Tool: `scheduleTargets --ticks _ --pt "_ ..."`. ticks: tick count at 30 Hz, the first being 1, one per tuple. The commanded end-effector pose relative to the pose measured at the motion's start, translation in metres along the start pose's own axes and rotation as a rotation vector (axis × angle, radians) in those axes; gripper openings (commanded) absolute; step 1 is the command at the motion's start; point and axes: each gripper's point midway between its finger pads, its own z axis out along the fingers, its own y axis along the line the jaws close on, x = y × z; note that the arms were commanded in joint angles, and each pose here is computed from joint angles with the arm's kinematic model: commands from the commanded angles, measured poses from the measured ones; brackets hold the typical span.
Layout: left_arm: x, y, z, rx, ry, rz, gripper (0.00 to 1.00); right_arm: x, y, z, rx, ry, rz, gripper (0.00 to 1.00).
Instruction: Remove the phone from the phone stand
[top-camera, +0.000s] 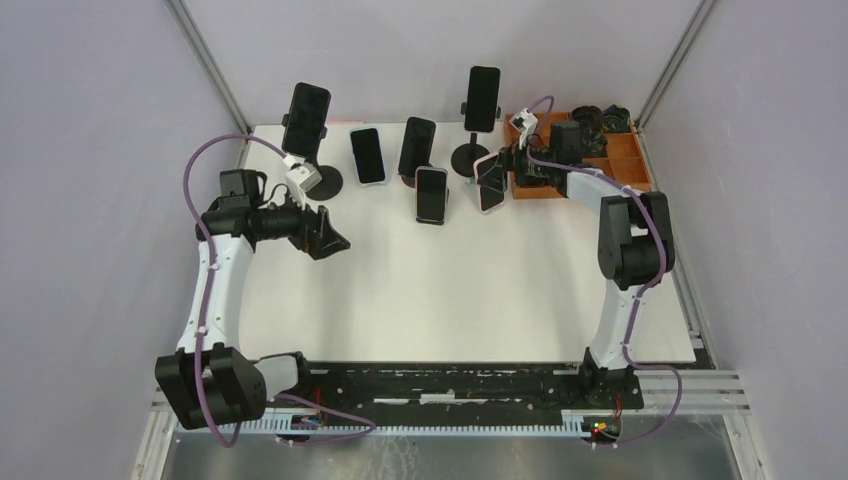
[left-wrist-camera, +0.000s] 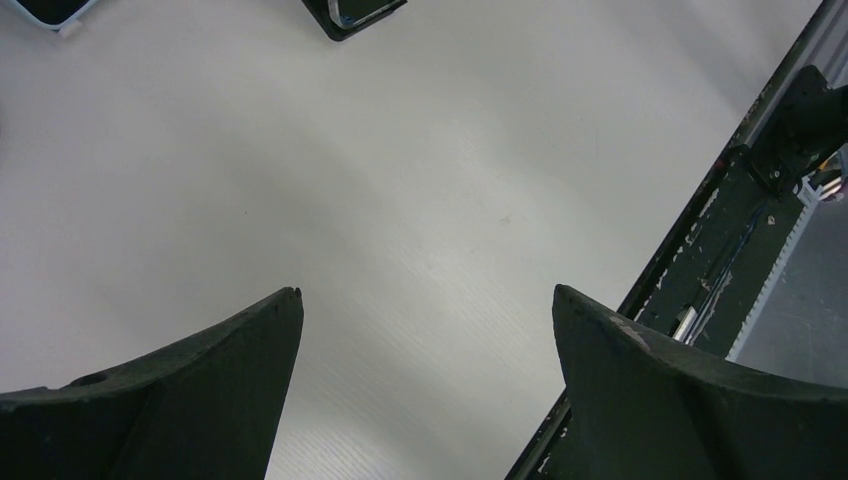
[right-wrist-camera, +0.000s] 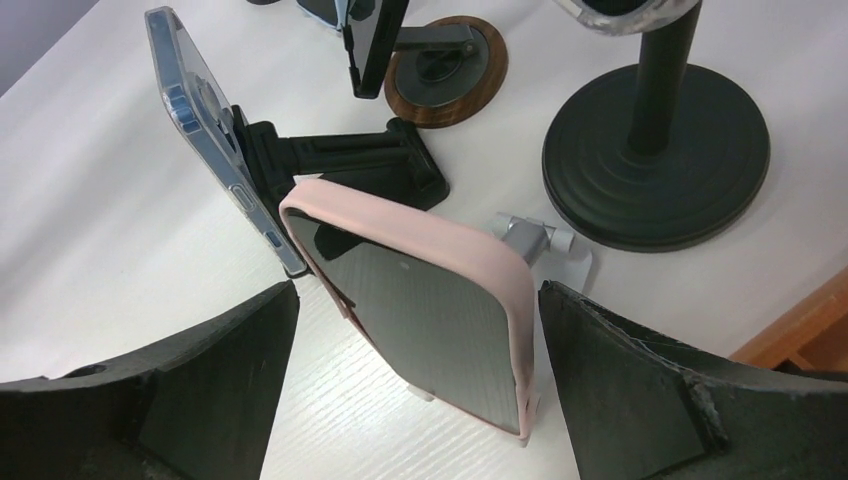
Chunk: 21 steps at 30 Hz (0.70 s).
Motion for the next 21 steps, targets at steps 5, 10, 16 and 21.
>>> scheduleTargets --ticks 5,10,16,21 --pt "-0.011 -0.009 0.000 0.044 -0.010 0.059 1.00 -0.010 0.013 0.003 -0.096 -0.071 -0.014 0.80" --pt "-0.007 -0.012 0.001 0.048 -0.005 0.060 1.00 -0.016 0.018 -0.005 -0.048 -0.089 -0.009 0.52" --pt "-0.004 -0.013 0.002 0.042 0.006 0.057 1.00 -0.015 0.016 -0.012 0.078 -0.108 0.005 0.37" --pt "0.001 -0.016 0.000 0.031 0.010 0.074 1.00 -0.019 0.017 -0.020 0.144 -0.156 0.008 0.62"
